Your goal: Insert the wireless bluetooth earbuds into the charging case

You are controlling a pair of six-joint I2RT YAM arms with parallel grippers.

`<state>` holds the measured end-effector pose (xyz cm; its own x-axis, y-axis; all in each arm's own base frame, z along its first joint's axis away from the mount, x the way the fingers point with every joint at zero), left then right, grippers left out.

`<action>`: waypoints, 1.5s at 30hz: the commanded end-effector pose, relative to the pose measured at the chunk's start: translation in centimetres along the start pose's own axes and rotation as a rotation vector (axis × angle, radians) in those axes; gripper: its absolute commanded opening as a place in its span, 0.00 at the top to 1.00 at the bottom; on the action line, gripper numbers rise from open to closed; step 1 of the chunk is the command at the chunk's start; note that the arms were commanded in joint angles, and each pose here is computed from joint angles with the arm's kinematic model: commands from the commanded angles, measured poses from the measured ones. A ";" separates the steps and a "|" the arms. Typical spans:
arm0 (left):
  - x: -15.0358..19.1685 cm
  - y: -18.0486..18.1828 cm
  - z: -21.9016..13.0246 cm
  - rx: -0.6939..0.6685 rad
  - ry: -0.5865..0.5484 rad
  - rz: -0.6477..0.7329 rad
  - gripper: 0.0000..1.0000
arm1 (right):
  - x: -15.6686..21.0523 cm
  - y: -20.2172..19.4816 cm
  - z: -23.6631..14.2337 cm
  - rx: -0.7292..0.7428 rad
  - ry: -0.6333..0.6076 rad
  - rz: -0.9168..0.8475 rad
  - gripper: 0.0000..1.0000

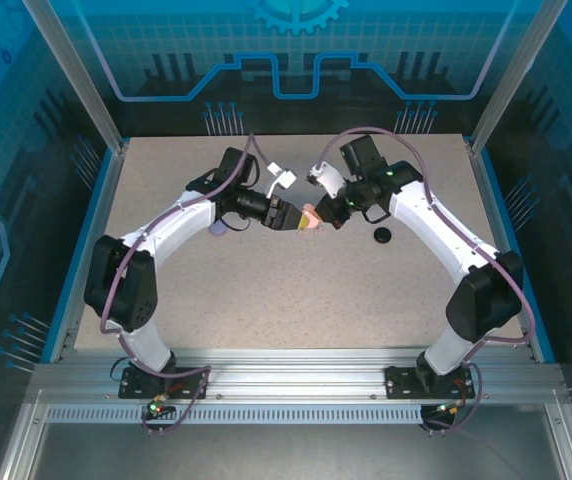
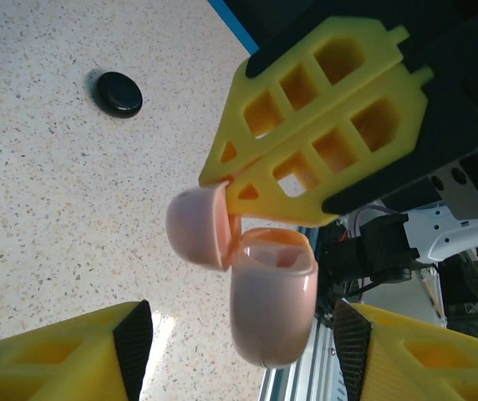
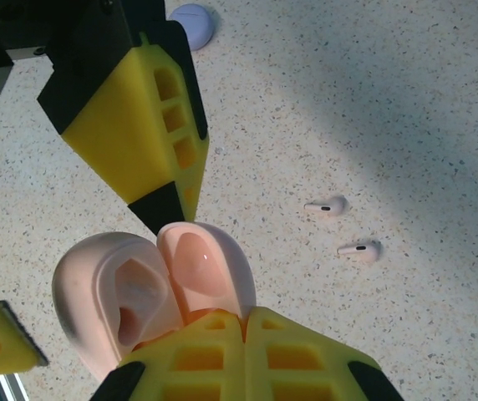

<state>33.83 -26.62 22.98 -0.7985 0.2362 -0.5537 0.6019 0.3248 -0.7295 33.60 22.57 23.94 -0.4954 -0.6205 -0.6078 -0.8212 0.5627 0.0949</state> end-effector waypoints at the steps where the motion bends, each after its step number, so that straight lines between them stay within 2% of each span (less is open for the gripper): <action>1: -1.0 -0.8 0.0 0.055 -0.008 0.022 0.38 | -0.3 0.7 0.3 -0.023 0.009 -0.021 1.00; 5: -1.0 -0.9 0.1 0.070 -0.003 0.023 0.41 | -0.5 0.7 0.3 -0.020 0.007 -0.025 1.00; 11: -0.9 -1.0 0.2 0.095 0.003 0.022 0.50 | -0.7 0.7 0.4 -0.015 0.009 -0.028 1.00; 20: -0.5 -0.8 0.4 0.117 0.022 0.005 0.55 | -1.1 0.7 0.3 -0.014 0.000 -0.030 1.00; 28: -0.5 -0.8 0.5 0.120 0.016 0.012 0.65 | -1.2 0.7 0.2 -0.011 -0.003 -0.030 1.00; 34: -0.6 -0.6 0.6 0.123 0.010 0.007 0.76 | -1.2 0.8 0.1 -0.008 -0.005 -0.031 1.00; 38: -0.7 -0.6 0.7 0.124 0.003 0.006 0.87 | -1.2 0.7 0.1 -0.003 -0.007 -0.028 1.00; 40: -0.8 -0.5 0.6 0.120 -0.003 0.006 0.96 | -1.3 0.6 0.0 0.006 -0.010 -0.027 1.00; 41: -0.8 -0.5 0.7 0.118 -0.004 0.006 1.00 | -1.4 0.4 -0.1 0.018 -0.012 -0.021 0.99; 43: -0.9 -0.3 0.6 0.103 -0.013 0.008 1.00 | -1.7 -0.1 -0.5 0.050 -0.027 0.000 0.82; 45: -0.8 -0.1 0.6 0.080 -0.022 0.010 1.00 | -2.1 -1.1 -1.5 0.089 -0.057 0.044 0.70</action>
<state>34.04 -27.36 22.95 -0.8048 0.2381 -0.5437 0.5915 0.2471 -0.7675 34.55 22.74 23.96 -0.5074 -0.6157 -0.6029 -0.8004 0.5959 0.0651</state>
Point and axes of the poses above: each hand's point on the last joint's axis, 136 mm out from that joint toward the fingers, its own z axis out along the fingers, its own y axis along the line the jaws close on, x = y × z, the point moved 3 cm from there along -z, back along the fingers, and after that the axes turned 3 degrees about -z, right-handed, at the moved point
